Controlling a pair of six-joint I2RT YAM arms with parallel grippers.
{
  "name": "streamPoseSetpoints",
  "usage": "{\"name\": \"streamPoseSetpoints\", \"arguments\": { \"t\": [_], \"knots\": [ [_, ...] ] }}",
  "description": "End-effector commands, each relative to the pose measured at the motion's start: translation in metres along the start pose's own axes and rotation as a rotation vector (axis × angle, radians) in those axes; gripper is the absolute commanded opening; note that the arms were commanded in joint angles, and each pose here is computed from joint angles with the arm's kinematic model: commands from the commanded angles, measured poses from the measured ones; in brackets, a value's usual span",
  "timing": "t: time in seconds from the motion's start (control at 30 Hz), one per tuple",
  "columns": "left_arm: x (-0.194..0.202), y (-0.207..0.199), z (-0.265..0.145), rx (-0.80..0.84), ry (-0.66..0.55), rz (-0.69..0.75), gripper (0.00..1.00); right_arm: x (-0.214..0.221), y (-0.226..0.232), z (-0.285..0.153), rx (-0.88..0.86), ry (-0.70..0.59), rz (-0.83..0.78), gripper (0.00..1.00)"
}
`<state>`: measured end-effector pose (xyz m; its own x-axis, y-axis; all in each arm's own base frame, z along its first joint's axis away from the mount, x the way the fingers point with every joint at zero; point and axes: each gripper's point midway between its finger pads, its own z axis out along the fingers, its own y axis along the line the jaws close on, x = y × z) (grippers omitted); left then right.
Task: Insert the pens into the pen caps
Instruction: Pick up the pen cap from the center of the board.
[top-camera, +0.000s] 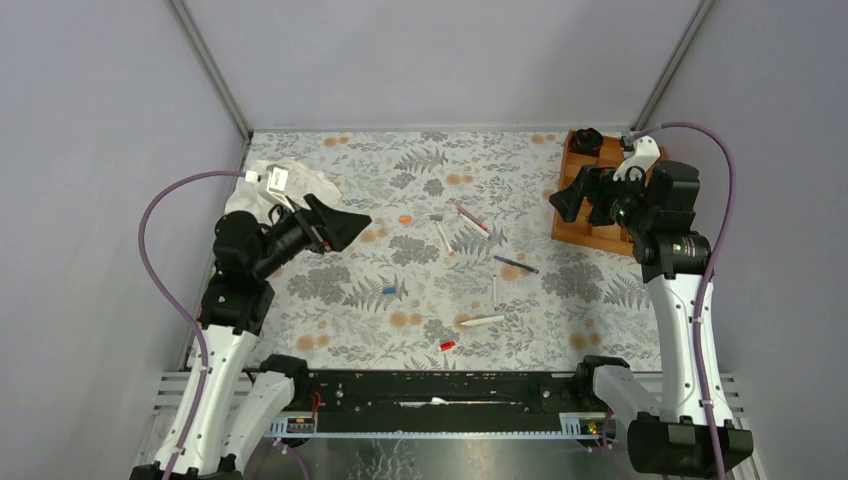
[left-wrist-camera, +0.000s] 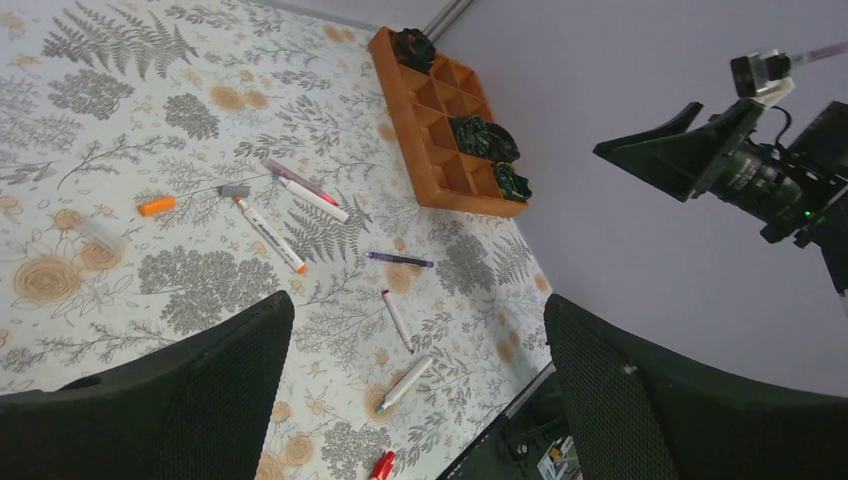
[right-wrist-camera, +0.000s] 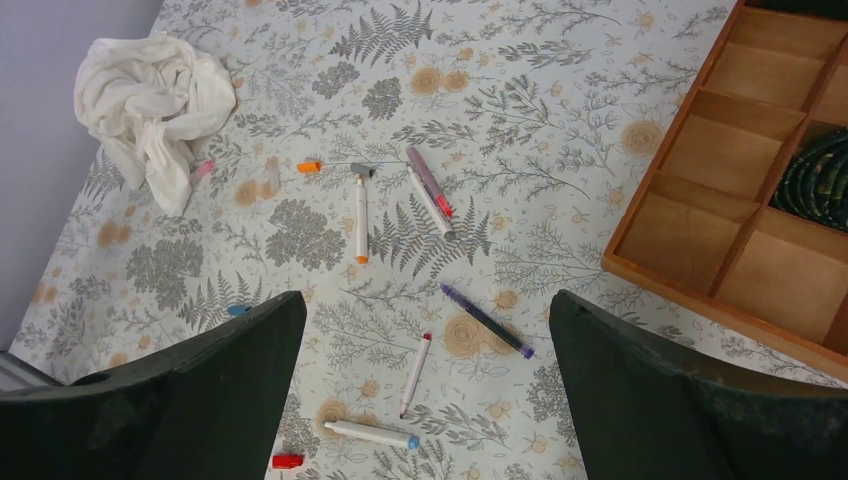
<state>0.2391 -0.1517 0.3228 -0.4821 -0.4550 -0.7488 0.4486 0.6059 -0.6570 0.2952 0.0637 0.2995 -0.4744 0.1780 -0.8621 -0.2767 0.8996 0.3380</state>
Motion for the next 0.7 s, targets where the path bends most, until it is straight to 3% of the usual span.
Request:
{"name": "streamPoseSetpoints", "arguments": {
  "t": [0.0,0.23,0.5,0.67],
  "knots": [
    [-0.007,-0.016,-0.002,0.11,-0.056,0.056,0.99,-0.002,0.004,0.005,-0.039,-0.004,0.01,1.0],
    [0.003,-0.012,0.003,0.156,-0.051,0.048,0.99,0.016,0.022,0.012,-0.206,0.063,-0.064,1.0],
    [0.018,-0.002,0.007,0.16,-0.002,0.08,0.99,0.067,0.087,-0.023,-0.827,0.089,-0.38,1.0],
    [0.034,0.01,0.006,0.146,0.014,0.078,0.99,0.083,0.087,-0.02,-0.901,0.087,-0.355,1.0]
  ]
}}
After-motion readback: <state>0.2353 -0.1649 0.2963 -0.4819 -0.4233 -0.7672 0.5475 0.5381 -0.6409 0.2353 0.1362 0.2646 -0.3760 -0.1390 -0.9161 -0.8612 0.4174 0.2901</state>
